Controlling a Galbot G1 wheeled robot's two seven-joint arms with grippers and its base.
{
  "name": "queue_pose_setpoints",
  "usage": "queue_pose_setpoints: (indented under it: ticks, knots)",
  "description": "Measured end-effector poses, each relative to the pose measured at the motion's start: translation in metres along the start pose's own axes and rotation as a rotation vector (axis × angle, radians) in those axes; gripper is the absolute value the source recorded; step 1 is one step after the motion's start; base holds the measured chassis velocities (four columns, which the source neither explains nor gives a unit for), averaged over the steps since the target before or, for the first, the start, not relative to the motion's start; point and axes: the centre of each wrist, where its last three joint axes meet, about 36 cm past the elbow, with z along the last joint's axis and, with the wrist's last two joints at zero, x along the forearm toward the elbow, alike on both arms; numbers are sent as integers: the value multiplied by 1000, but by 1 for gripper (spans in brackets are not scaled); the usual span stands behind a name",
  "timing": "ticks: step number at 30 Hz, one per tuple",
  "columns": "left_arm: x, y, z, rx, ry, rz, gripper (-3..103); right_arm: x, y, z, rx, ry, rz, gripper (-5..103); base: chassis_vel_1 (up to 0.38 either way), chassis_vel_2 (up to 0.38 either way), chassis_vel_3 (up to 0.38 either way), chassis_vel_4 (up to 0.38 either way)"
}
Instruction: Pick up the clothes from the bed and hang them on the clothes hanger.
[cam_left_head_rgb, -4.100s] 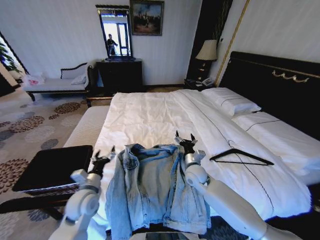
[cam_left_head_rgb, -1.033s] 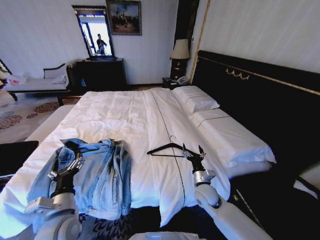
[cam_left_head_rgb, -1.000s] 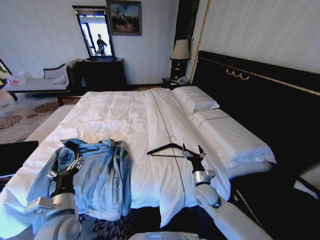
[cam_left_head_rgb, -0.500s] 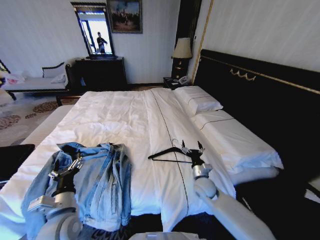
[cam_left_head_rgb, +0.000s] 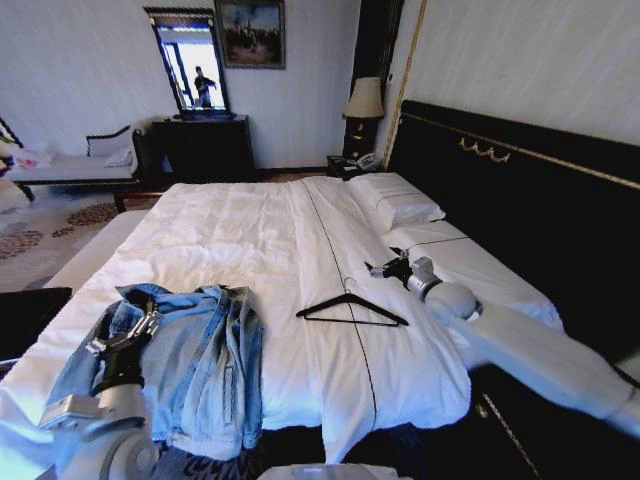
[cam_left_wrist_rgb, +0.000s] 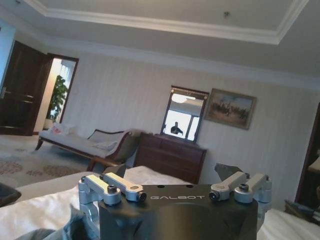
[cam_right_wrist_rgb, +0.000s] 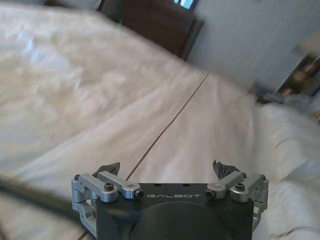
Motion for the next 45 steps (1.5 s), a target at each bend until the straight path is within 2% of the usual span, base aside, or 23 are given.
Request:
queue_pose_setpoints:
  ticks: [3,11,14,20,25,36,43,45]
  knots:
    - [1,-4,-7,14,-10,10,100,-17,-4,-6,33,96,-85,100,0,0,0,0]
    - [3,-11,-9,36,-15,13,100,-47,-20,-4,95,247,-212,100,0,0,0,0]
    - [3,-14,-7,46,-16,12,100,-59,-17,-2,119,305,-258,100,0,0,0,0]
    - [1,-17,-4,54,-13,10,100,-87,-8,7,125,376,-271,100,0,0,0,0]
    - [-2,-17,0,49,-6,9,100,-103,-17,24,104,456,-293,100,0,0,0,0]
    - [-7,-17,8,49,10,6,100,-113,-20,50,47,523,-242,100,0,0,0,0]
    - [-9,-17,12,47,16,4,100,-113,-16,59,43,553,-243,103,0,0,0,0]
    - [-9,-17,13,44,17,4,100,-113,-15,60,40,562,-244,95,0,0,0,0]
